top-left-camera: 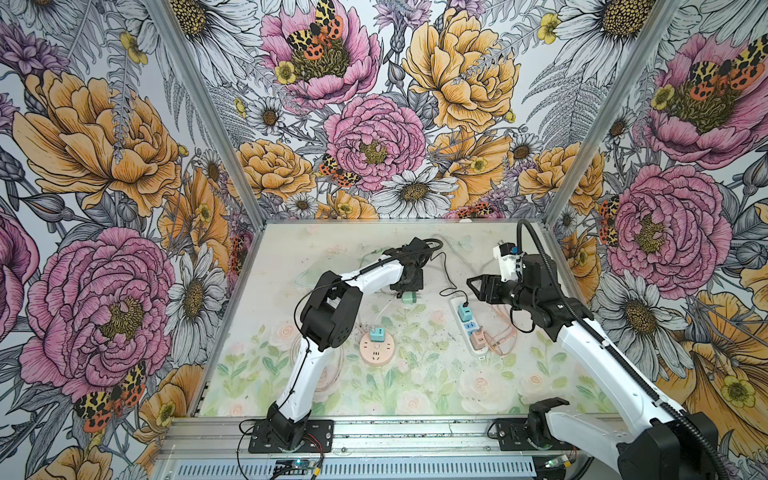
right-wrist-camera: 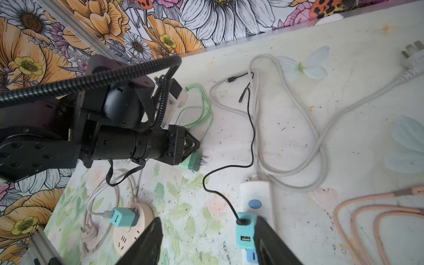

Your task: Insert the plug

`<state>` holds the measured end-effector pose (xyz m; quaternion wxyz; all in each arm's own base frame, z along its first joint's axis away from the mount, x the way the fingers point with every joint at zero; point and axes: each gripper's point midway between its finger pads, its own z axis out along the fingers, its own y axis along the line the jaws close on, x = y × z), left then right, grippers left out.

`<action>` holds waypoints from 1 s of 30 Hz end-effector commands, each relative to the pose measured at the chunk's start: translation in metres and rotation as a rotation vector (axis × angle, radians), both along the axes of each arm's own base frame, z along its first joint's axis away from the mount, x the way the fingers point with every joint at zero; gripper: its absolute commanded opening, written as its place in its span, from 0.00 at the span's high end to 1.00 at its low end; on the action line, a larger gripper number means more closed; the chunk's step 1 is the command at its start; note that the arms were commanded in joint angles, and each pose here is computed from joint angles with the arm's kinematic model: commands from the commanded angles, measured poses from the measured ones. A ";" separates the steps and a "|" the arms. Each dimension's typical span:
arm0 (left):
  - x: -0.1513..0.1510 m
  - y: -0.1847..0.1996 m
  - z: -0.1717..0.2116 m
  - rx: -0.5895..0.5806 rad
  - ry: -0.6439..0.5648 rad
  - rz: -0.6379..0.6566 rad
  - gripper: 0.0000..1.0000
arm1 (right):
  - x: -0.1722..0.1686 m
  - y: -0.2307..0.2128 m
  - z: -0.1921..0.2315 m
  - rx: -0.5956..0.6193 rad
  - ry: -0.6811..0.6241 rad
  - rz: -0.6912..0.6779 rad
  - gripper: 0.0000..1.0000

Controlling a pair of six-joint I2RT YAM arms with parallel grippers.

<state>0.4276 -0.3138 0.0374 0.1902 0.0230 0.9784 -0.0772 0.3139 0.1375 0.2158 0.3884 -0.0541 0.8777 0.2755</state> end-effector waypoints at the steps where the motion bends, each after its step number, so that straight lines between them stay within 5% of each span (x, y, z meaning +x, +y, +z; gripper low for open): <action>1: -0.014 -0.006 0.009 -0.031 0.018 -0.062 0.72 | -0.003 0.013 0.024 0.003 -0.072 0.060 0.36; 13: -0.075 -0.026 0.021 -0.241 0.200 -0.299 0.73 | -0.040 0.076 -0.008 -0.073 -0.043 0.322 0.37; 21: -0.056 0.014 0.074 -0.282 0.098 -0.256 0.71 | -0.048 0.100 -0.062 -0.228 -0.008 0.440 0.42; 30: -0.046 0.052 0.169 -0.398 -0.077 -0.254 0.70 | -0.024 0.106 -0.123 -0.314 0.038 0.440 0.29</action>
